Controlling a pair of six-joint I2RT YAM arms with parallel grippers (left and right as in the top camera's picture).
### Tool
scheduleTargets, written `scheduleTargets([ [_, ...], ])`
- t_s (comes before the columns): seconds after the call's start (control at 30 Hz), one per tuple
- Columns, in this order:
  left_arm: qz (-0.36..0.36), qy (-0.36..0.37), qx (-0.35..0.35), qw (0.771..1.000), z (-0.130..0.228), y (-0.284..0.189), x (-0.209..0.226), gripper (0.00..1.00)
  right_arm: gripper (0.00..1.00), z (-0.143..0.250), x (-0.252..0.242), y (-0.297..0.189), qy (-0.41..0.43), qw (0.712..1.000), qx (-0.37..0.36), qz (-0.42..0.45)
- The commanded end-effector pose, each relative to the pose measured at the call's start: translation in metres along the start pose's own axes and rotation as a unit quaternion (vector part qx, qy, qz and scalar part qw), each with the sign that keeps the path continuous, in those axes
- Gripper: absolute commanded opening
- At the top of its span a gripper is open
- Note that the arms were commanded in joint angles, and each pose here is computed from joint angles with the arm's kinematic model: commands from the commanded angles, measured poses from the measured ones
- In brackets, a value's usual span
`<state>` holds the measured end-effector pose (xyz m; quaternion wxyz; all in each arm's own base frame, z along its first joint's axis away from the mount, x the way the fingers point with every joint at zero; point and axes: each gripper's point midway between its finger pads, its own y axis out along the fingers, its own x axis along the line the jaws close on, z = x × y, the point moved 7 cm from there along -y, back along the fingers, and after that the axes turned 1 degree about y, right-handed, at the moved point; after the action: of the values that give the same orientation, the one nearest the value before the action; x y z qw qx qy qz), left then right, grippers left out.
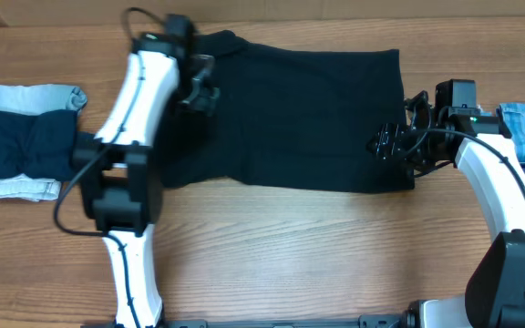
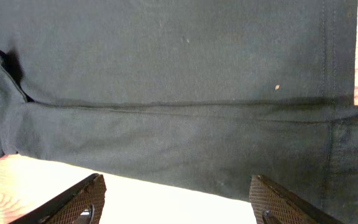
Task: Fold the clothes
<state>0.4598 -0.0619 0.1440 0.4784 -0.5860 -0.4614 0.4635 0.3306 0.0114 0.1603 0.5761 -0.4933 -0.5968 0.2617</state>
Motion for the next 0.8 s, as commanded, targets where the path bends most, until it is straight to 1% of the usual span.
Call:
scheduleTargets([
  [0.0,0.044,-0.174,0.035,0.983,0.020,-0.024,0.056,0.66,0.79,0.000,0.003,-0.003,-0.005,1.000,0.005,0.000],
  [0.07,0.087,-0.212,0.077,0.970,0.039,-0.024,0.069,0.66,0.79,0.002,0.002,-0.003,0.004,1.000,0.009,0.001],
  [0.1,0.101,-0.223,0.100,0.964,0.048,-0.024,0.070,0.68,0.80,0.001,0.003,-0.003,0.004,1.000,0.007,0.000],
  [0.13,0.124,-0.216,0.118,0.961,0.055,-0.020,0.067,0.68,0.80,0.001,0.003,-0.003,0.003,1.000,0.005,0.000],
  [0.17,0.131,-0.188,0.130,0.965,0.060,-0.013,0.064,0.68,0.80,0.000,0.003,-0.003,0.002,1.000,0.004,0.000],
  [0.23,0.117,-0.143,0.162,0.969,0.075,0.008,0.058,0.61,0.80,-0.001,0.003,-0.003,0.003,1.000,0.001,-0.001],
  [0.27,0.108,-0.143,0.177,0.968,0.083,0.020,0.059,0.57,0.80,-0.001,0.003,-0.003,0.003,1.000,0.001,-0.001],
  [0.33,0.112,-0.148,0.191,0.964,0.095,0.040,0.059,0.45,0.80,-0.001,0.003,-0.003,0.003,1.000,0.002,-0.001],
  [0.37,0.113,-0.151,0.195,0.962,0.099,0.046,0.060,0.40,0.80,0.000,0.003,-0.003,0.004,1.000,0.004,0.000],
  [0.47,0.114,-0.157,0.207,0.959,0.114,0.063,0.064,0.32,0.79,0.003,0.001,-0.003,0.008,1.000,0.012,0.009],
  [0.53,0.114,-0.162,0.195,0.960,0.113,0.067,0.071,0.26,0.79,0.005,-0.006,-0.003,0.026,0.999,0.015,0.040],
  [0.57,0.113,-0.165,0.187,0.962,0.111,0.067,0.074,0.21,0.79,0.006,-0.008,-0.004,0.030,0.998,0.014,0.051],
  [0.6,0.113,-0.171,0.175,0.963,0.109,0.068,0.081,0.20,0.79,0.006,-0.011,-0.004,0.038,0.997,0.012,0.065],
  [0.67,0.113,-0.183,0.153,0.965,0.105,0.068,0.095,0.22,0.78,0.008,-0.014,-0.002,0.044,0.996,0.013,0.075],
  [0.7,0.113,-0.186,0.146,0.965,0.105,0.069,0.099,0.23,0.77,0.009,-0.018,-0.001,0.054,0.995,0.014,0.087],
  [0.73,0.116,-0.187,0.139,0.965,0.103,0.069,0.101,0.26,0.70,0.013,-0.023,0.003,0.057,0.993,0.015,0.102],
  [0.77,0.125,-0.178,0.131,0.967,0.101,0.069,0.101,0.30,0.56,0.017,-0.030,0.010,0.068,0.991,0.009,0.115],
])
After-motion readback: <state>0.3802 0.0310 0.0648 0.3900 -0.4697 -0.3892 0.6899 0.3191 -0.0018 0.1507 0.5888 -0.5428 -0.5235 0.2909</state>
